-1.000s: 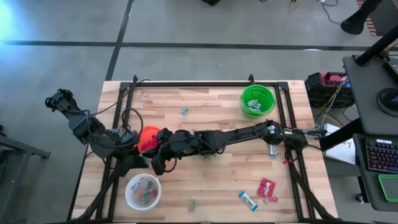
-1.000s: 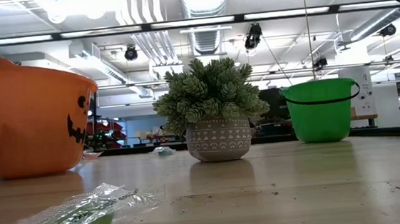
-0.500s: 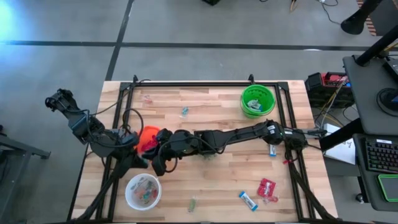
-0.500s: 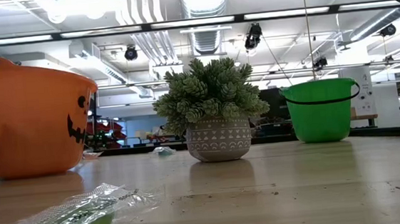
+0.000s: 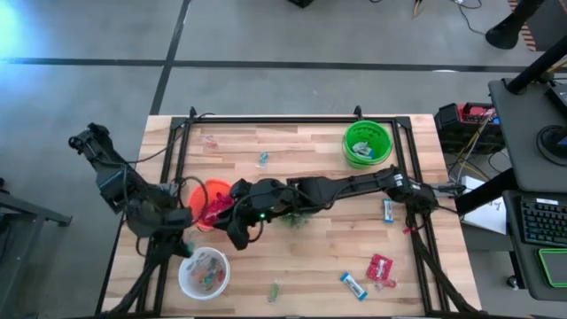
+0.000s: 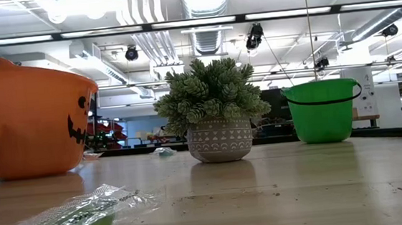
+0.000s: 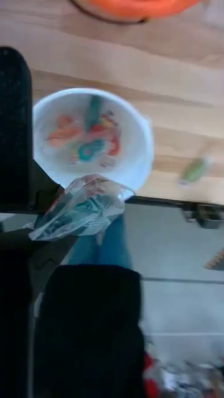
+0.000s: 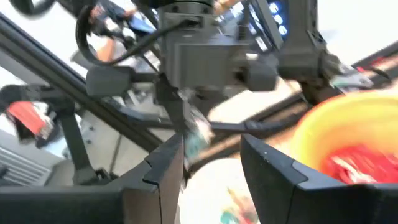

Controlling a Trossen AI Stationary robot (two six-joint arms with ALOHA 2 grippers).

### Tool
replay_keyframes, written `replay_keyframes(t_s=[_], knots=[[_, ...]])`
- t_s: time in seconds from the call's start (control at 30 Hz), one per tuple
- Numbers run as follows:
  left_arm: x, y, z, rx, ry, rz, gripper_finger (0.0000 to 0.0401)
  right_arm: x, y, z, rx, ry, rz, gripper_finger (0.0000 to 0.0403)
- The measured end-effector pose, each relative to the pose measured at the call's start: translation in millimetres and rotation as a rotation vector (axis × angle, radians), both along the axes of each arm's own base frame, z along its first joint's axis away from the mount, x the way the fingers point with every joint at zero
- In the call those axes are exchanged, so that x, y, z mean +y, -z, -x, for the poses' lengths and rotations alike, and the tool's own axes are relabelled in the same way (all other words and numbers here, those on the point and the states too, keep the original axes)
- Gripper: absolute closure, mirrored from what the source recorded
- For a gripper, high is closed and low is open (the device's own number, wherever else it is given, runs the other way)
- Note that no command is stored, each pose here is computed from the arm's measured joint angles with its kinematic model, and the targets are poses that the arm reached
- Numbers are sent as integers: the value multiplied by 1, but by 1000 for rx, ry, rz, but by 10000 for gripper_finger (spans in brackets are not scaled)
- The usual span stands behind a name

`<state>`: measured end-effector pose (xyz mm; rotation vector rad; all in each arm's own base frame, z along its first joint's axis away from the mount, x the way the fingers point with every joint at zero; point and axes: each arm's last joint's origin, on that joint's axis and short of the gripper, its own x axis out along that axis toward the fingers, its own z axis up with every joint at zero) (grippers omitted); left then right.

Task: Sort candy
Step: Put the blue gummy into the white bucket

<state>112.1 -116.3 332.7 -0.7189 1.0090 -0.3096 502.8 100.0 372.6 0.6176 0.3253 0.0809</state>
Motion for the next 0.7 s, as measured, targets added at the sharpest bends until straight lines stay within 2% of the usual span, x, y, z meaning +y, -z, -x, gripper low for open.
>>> replay_keyframes(t_s=[0.4, 0.7], knots=[[-39, 20, -2, 66, 187, -92, 395, -12, -21, 41, 214, 79, 75, 260], [-46, 20, -8, 30, 221, -110, 340, -18, -26, 45, 217, 125, 90, 264]])
